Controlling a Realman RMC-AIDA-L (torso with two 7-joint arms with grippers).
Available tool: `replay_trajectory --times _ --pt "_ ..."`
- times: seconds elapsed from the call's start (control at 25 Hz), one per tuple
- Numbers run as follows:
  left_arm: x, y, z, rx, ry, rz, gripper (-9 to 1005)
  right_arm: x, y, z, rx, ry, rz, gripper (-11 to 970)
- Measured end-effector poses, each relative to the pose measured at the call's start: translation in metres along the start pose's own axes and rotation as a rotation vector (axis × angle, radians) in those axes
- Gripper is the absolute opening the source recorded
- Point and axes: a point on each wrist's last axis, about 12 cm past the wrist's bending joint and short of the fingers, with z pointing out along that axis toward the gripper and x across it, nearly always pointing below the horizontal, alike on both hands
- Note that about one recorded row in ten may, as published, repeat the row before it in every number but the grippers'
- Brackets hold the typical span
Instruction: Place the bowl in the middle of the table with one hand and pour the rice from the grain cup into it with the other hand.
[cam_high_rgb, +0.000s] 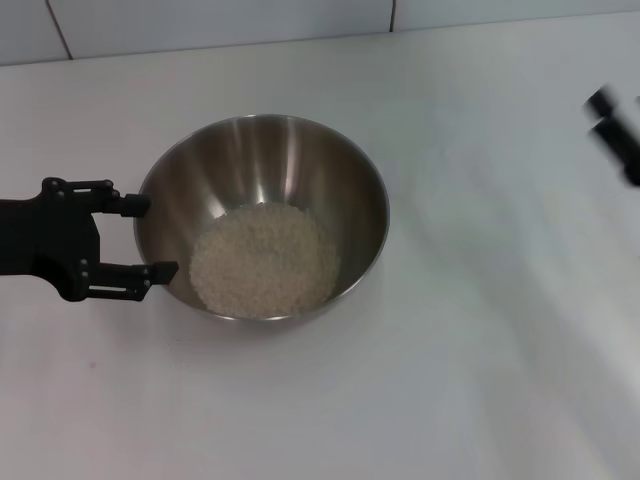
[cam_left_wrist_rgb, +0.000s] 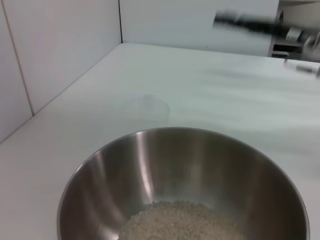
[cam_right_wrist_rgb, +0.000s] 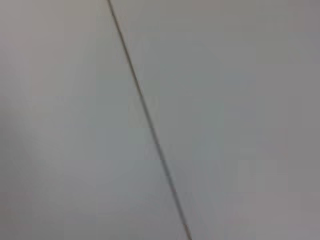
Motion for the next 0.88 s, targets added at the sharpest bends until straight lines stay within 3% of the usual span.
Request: replay_trajectory --times 0.12,0.24,0.32,0.48,0.64,0.88 --pt "-0.001 0.000 0.001 0.002 -0.001 0.001 818 -0.032 -0.010 0.014 -0.177 -0.081 0.002 814" --pt "-0.003 0.001 0.001 0.004 -0.002 0.007 818 -0.053 -0.015 0.054 -0.423 0.063 0.051 826" --pt "-0.004 0.002 0.002 0.005 -0.002 0.011 818 -0.059 -0.010 0.081 -0.544 0.166 0.026 825" --pt "-0.006 0.003 0.002 0.004 -0.003 0.014 818 -0.069 0.012 0.123 -0.766 0.396 -0.128 825" --pt "-0.008 0.003 0.003 0.004 -0.006 0.014 818 -0.079 0.038 0.154 -0.888 0.616 -0.273 826" --pt "-0.009 0.004 0.005 0.005 0.000 0.008 818 -0.092 0.053 0.175 -0.940 0.777 -0.263 826"
